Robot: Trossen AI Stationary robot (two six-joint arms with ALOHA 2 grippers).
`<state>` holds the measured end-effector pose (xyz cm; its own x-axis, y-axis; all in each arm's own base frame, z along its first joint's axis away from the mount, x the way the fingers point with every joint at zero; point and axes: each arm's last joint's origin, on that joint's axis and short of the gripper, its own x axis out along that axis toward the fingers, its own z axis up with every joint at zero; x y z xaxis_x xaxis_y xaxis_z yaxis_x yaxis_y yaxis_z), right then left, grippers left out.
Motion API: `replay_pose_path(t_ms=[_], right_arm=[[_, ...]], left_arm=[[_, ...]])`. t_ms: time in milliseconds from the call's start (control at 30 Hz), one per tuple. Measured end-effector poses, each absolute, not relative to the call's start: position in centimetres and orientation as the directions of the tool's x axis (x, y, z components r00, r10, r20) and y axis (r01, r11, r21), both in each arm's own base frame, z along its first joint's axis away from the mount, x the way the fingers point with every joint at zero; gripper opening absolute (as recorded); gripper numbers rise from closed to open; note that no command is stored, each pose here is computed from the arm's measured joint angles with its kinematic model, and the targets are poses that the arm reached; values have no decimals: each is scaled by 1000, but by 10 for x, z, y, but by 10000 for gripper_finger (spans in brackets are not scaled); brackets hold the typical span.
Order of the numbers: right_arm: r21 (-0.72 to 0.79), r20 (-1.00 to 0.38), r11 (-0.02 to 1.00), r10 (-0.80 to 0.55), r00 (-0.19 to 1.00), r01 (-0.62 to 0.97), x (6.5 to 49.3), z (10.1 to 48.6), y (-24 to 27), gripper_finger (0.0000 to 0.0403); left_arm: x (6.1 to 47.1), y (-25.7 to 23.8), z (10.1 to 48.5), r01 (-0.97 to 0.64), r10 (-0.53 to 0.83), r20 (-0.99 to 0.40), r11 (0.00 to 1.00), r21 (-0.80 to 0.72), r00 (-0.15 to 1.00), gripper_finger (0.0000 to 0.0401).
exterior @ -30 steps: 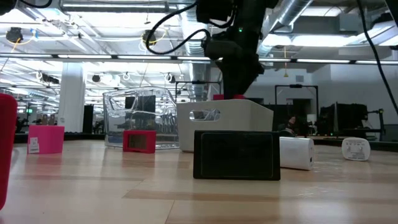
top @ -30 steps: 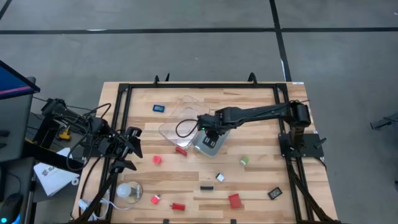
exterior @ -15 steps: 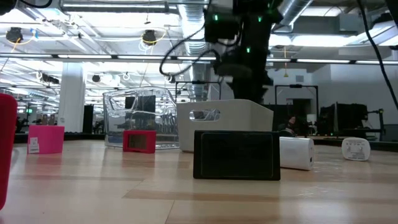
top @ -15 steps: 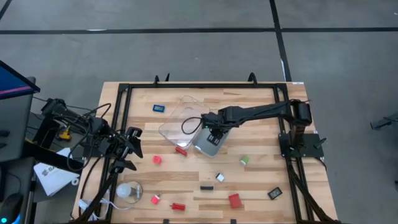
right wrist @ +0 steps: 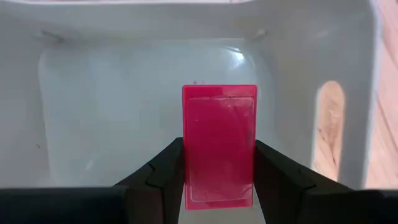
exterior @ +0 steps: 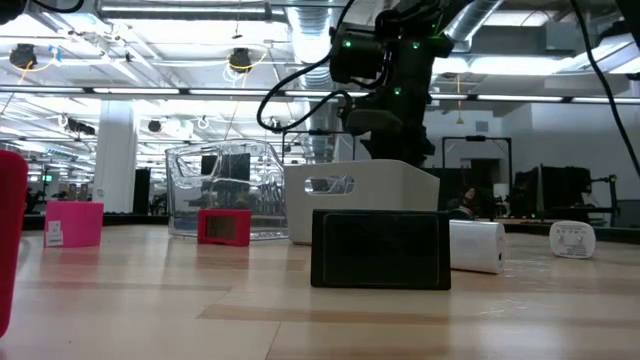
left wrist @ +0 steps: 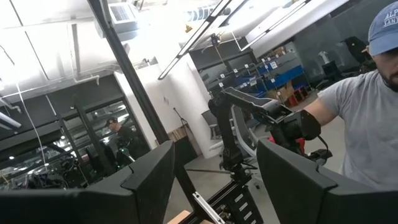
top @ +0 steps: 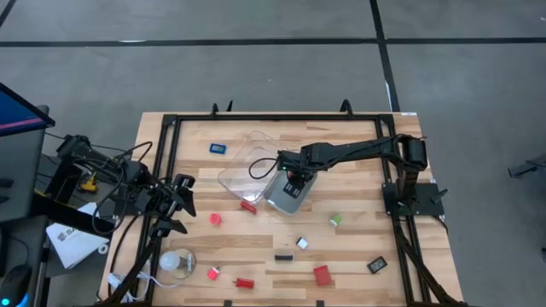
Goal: Pick & Place Office items
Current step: Put the top red digital timer into the gray bin
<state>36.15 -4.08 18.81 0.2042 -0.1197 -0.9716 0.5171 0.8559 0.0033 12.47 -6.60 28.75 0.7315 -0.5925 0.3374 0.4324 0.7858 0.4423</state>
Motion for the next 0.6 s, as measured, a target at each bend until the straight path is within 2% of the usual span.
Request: replay_pose_path(t_ms=[600], right_arm=[[0, -967, 872, -125, 224, 490, 364, 189, -37, 182]], left_arm=[[125, -66, 287, 433, -592, 336, 786, 441, 732, 227]])
